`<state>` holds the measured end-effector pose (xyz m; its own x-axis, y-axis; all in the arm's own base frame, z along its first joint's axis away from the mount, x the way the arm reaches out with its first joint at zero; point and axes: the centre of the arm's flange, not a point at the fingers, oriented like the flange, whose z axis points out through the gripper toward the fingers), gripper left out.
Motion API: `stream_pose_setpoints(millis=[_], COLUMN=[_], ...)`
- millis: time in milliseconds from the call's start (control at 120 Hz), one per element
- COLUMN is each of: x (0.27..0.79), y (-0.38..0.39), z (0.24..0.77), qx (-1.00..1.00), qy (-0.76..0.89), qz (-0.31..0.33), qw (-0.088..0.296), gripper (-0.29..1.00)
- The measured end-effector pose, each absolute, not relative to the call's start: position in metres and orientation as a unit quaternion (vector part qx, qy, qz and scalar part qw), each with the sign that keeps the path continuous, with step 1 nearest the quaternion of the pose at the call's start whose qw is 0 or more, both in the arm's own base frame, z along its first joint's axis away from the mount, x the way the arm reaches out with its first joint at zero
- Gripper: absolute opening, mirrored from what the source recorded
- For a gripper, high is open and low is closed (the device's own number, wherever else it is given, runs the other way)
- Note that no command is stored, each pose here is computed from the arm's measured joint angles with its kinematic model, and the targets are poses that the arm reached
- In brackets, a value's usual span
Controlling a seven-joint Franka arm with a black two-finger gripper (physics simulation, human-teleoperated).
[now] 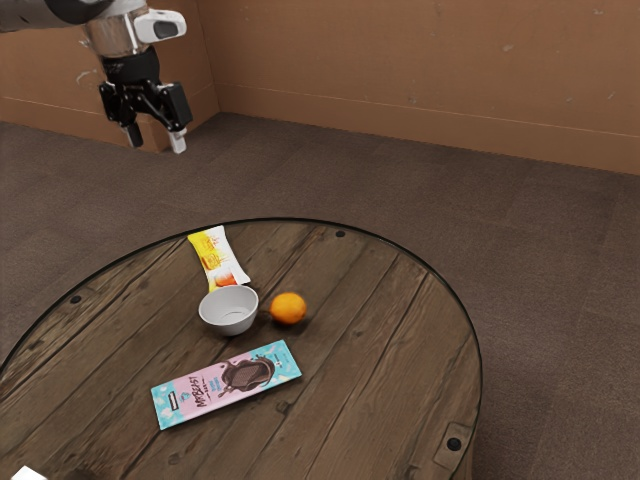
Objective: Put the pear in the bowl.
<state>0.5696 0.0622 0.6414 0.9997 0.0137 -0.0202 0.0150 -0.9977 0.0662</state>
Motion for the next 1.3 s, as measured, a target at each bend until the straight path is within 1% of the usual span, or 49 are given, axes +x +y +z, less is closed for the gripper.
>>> stream_pose_setpoints(millis=[75,133,217,367,475,542,608,733,883,958,1033,1142,1233,1300], x=[0.576,0.600,0.643,0.703,0.722,0.731,0.738,0.738,0.709,0.694,0.688,0.689,0.681,0.678], y=[0.059,0.058,0.045,0.007,-0.030,-0.036,-0.042,-0.042,-0.054,-0.059,-0.062,-0.051,-0.044,-0.053], z=[0.635,0.618,0.579,0.510,0.474,0.449,0.420,0.384,0.344,0.312,0.290,0.285,0.284,0.282], qx=[1.000,1.000,1.000,0.998,0.994,0.987,0.977,0.945,0.890,0.862,0.838,0.801,0.771,0.756], qy=[-0.002,-0.002,0.006,0.042,0.094,0.144,0.197,0.312,0.440,0.494,0.540,0.597,0.635,0.651], qz=[-0.009,-0.013,-0.028,-0.048,-0.057,-0.066,-0.077,-0.099,-0.118,-0.107,-0.075,-0.025,-0.007,0.002], qw=[0.030,0.023,0.010,-0.009,-0.017,-0.021,-0.016,0.001,0.017,0.021,0.031,0.048,0.057,0.062], gripper=[0.68,0.68,0.68,0.68,0.68,0.68,0.68,0.68,0.68,0.68,0.68,0.68,0.68,0.68])
